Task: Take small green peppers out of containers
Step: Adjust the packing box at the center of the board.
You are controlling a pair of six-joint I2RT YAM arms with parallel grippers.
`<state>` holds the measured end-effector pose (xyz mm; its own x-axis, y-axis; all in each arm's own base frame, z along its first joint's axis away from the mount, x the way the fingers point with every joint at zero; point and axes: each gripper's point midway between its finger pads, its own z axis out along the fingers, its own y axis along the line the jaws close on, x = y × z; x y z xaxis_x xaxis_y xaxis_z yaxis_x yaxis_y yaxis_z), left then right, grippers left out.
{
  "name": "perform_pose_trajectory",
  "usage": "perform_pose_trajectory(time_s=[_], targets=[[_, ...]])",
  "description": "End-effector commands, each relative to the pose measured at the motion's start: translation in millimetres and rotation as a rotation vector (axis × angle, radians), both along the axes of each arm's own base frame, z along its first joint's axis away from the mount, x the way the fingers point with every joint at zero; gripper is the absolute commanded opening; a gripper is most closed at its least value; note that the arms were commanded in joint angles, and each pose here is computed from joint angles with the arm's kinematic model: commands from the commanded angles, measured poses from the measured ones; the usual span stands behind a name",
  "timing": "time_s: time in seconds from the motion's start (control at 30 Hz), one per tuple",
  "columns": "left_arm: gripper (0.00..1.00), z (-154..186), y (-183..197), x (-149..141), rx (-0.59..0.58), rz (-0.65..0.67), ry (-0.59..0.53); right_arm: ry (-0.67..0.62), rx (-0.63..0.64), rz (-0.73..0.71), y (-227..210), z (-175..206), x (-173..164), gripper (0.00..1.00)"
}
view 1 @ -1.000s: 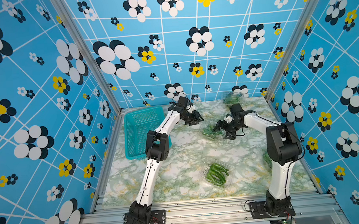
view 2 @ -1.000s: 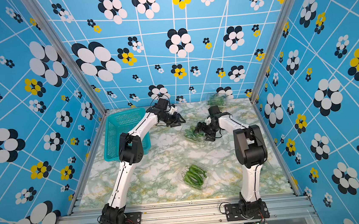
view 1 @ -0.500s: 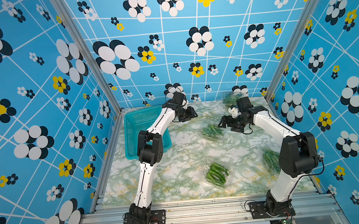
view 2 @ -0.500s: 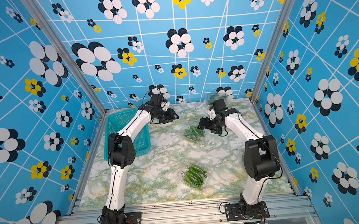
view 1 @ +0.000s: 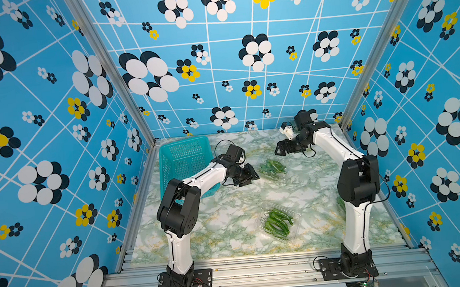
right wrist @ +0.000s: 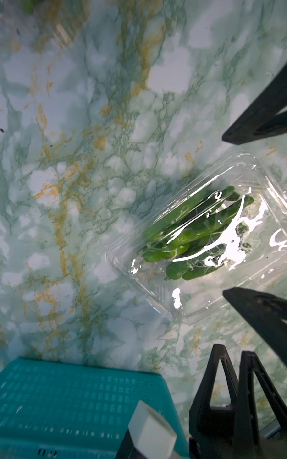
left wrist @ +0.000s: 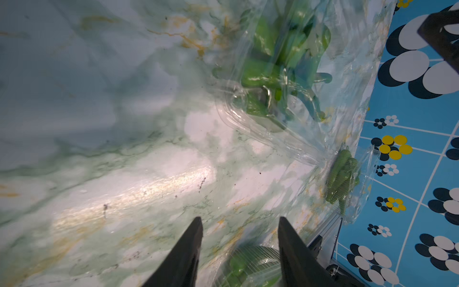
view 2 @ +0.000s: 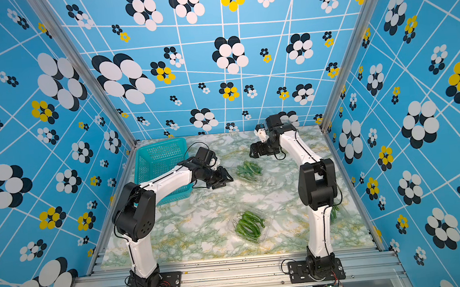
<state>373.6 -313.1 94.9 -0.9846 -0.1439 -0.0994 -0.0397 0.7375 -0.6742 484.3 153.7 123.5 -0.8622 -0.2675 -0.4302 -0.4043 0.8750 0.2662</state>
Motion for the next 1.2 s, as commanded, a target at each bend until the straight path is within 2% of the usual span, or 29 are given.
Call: perform_pose_trajectory(time_s=[0.0,0.33,0.37,0.5,0.73,1.03,1.1,1.17], targets=[[0.49,2.7,-13.4,15.4,-0.078,0.040,-0.032,0.037,-0.035,0.064,-3.4,-11.1,-9.7,0.92],[0.44,-19.1,-19.0,26.3,-0.096,0.045,0.014,-0.013,0.051,0.127,14.2,-4.5,1.2,0.92],[0.44,-19.1,-19.0,26.5,-0.095,0.045,0.013,0.008,0.045,0.129,14.2,-16.8,2.6,0.92],[0.44,-22.6,-21.0,28.4,-0.096,0.037,0.021,0.019,0.045,0.132,15.3,-22.9,6.8,0.92],[0.44,-28.1,-19.8,48.0,-0.086,0.028,0.026,0.057,0.131,0.138,28.7,-27.2,6.6,0.91],[0.44,-35.6,-16.2,73.8,-0.084,0.045,0.014,0.100,0.185,0.133,35.2,-22.4,-15.1,0.90],[0.44,-34.1,-14.7,77.4,-0.084,0.051,0.007,0.102,0.174,0.122,32.6,-28.4,-19.5,0.91],[0.44,-30.7,-12.6,77.3,-0.083,0.056,-0.002,0.069,0.156,0.115,28.8,-18.5,-19.9,0.91]])
